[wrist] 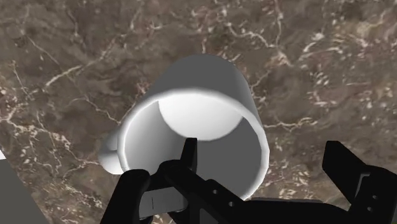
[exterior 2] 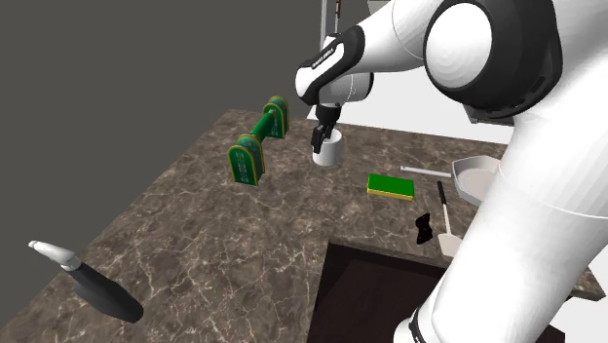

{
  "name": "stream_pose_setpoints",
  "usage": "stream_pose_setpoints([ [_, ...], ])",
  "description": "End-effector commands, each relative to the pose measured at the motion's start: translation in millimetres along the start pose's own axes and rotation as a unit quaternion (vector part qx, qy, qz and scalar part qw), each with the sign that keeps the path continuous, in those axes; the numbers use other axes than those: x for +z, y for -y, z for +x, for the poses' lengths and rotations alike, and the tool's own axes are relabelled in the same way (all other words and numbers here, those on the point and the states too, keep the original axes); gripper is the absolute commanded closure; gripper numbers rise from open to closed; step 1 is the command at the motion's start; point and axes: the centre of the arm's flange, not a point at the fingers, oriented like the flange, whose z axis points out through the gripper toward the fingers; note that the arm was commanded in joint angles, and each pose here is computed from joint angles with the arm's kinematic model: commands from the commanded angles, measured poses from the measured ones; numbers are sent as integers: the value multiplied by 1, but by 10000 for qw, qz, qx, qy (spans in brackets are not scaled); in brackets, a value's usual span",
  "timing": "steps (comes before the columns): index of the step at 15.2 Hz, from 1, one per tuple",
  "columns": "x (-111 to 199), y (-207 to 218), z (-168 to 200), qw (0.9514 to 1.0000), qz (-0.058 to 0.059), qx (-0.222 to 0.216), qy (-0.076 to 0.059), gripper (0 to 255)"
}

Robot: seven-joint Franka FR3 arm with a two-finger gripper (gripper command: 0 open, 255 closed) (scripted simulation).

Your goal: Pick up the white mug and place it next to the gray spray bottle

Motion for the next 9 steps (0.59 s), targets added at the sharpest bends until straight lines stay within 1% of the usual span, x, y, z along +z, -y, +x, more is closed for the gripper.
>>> stream_pose_setpoints([
  [1,11,0,0,10000,-2,-1,-2,0],
  [3,19,0,0,10000,-2,-1,-2,0],
  [9,19,0,0,10000,-2,-1,-2,0],
])
